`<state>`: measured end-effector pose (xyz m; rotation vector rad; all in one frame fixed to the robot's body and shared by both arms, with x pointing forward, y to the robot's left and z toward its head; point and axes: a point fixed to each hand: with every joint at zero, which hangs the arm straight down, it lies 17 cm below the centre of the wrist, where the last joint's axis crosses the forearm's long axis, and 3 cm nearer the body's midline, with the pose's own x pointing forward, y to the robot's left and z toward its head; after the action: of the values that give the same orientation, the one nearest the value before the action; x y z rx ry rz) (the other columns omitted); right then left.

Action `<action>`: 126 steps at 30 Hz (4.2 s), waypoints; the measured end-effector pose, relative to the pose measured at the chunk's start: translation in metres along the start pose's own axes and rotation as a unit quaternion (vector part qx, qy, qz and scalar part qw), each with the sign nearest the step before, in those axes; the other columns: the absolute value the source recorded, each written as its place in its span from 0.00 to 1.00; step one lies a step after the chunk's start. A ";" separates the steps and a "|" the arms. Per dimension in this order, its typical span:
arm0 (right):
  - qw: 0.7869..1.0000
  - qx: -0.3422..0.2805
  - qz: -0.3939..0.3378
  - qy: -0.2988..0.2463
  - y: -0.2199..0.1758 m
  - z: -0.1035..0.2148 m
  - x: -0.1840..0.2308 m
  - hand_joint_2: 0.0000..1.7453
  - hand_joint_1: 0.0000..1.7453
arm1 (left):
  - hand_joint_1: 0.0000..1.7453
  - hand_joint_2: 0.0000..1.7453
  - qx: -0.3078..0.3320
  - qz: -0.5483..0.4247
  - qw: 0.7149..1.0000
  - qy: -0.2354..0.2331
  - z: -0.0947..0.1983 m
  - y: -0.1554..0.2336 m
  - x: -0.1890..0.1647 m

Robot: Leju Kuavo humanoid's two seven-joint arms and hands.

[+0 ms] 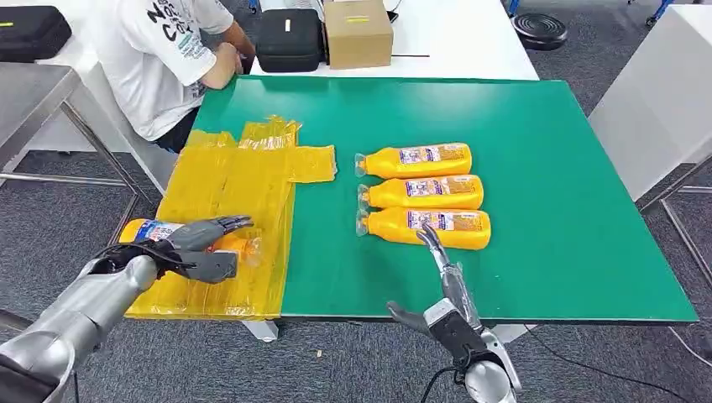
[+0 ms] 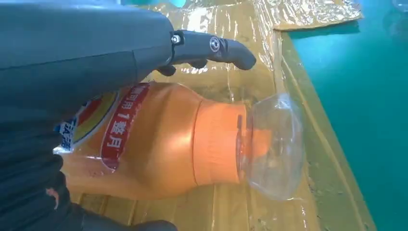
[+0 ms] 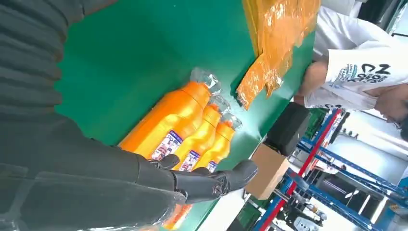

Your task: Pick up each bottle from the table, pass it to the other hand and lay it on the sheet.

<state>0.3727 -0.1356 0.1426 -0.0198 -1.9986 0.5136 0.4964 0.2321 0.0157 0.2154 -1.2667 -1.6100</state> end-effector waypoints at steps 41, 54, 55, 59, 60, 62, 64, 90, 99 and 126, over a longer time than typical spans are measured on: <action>0.977 0.001 0.208 0.055 -0.038 -0.025 -0.026 1.00 0.00 | 0.00 1.00 0.388 0.361 0.815 -0.233 0.026 0.099 0.181; 0.939 0.056 0.321 0.110 -0.113 -0.114 -0.101 1.00 0.00 | 0.00 1.00 0.453 0.551 0.674 -0.192 0.008 0.100 0.164; 0.937 0.065 0.322 0.118 -0.114 -0.114 -0.108 1.00 0.00 | 0.00 1.00 0.453 0.553 0.673 -0.191 0.007 0.100 0.163; 0.929 0.104 0.321 0.151 -0.114 -0.108 -0.135 1.00 0.00 | 0.00 1.00 0.455 0.554 0.673 -0.182 0.004 0.096 0.161; 0.928 0.111 0.319 0.159 -0.114 -0.106 -0.140 1.00 0.00 | 0.00 1.00 0.455 0.554 0.673 -0.180 0.003 0.095 0.160; 0.925 0.122 0.318 0.170 -0.114 -0.102 -0.150 1.00 0.00 | 0.00 1.00 0.454 0.555 0.674 -0.178 0.002 0.094 0.160; 0.922 0.130 0.316 0.181 -0.115 -0.097 -0.157 1.00 0.00 | 0.00 1.00 0.454 0.555 0.674 -0.177 0.001 0.093 0.159; 0.921 0.176 0.292 0.188 -0.112 -0.064 -0.168 1.00 0.00 | 0.00 1.00 0.467 0.532 0.686 -0.169 0.006 0.095 0.154; 0.913 0.180 0.295 0.218 -0.115 -0.044 -0.187 1.00 0.00 | 0.00 1.00 0.463 0.535 0.687 -0.165 0.004 0.093 0.154; 0.904 0.196 0.284 0.251 -0.117 -0.032 -0.206 1.00 0.30 | 0.00 1.00 0.452 0.541 0.694 -0.145 -0.005 0.080 0.145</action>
<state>0.5217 -0.2786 0.0224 -0.4538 -1.3347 1.1527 0.4816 0.1215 0.1387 -0.2024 -1.8339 0.0894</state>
